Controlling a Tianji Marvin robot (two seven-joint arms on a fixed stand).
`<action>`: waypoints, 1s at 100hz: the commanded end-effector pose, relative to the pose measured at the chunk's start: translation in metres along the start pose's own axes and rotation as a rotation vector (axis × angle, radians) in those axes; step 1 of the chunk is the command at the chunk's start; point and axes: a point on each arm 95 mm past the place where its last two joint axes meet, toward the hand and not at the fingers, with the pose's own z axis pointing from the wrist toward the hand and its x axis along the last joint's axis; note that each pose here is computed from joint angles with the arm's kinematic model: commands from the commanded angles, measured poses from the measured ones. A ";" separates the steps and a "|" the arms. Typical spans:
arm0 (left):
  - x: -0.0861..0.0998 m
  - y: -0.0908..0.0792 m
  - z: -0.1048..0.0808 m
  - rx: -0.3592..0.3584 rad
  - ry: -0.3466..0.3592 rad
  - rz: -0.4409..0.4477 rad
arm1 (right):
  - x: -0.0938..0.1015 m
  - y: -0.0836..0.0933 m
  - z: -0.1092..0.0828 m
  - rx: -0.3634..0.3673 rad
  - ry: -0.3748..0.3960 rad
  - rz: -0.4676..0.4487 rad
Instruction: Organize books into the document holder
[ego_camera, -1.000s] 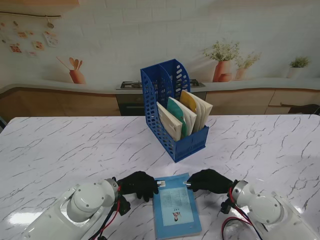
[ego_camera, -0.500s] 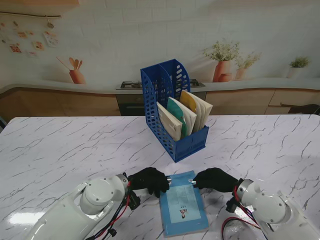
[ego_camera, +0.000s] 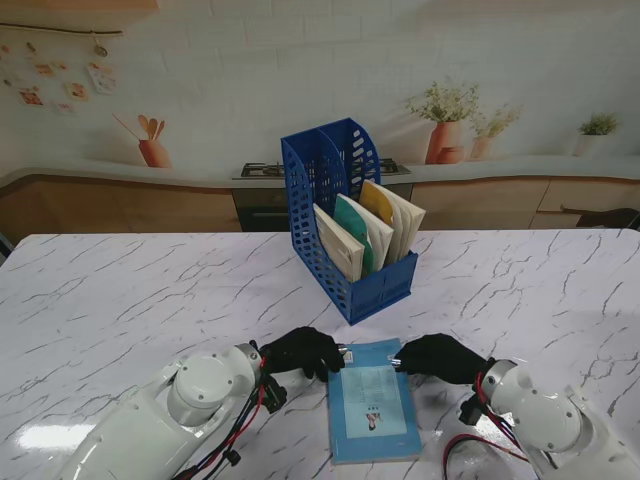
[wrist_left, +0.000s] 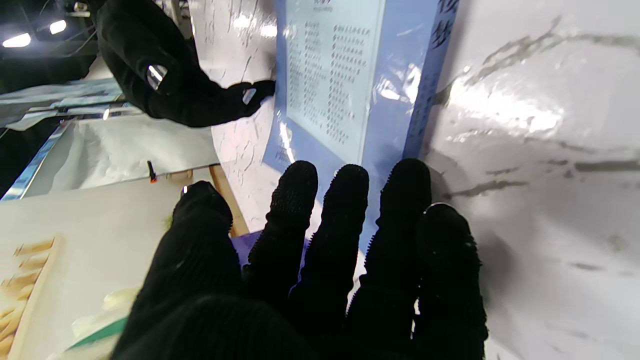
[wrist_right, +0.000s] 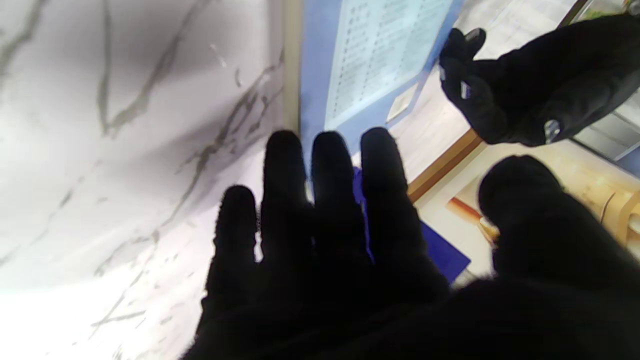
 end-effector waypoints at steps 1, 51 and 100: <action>0.006 0.005 -0.005 0.014 0.034 -0.001 | 0.011 -0.002 -0.002 -0.033 -0.008 0.010; -0.005 -0.013 -0.014 0.147 -0.089 -0.078 | 0.025 0.013 -0.007 -0.037 -0.347 0.005; -0.012 -0.006 -0.004 0.120 -0.254 -0.146 | 0.019 -0.012 0.019 0.032 -0.456 0.137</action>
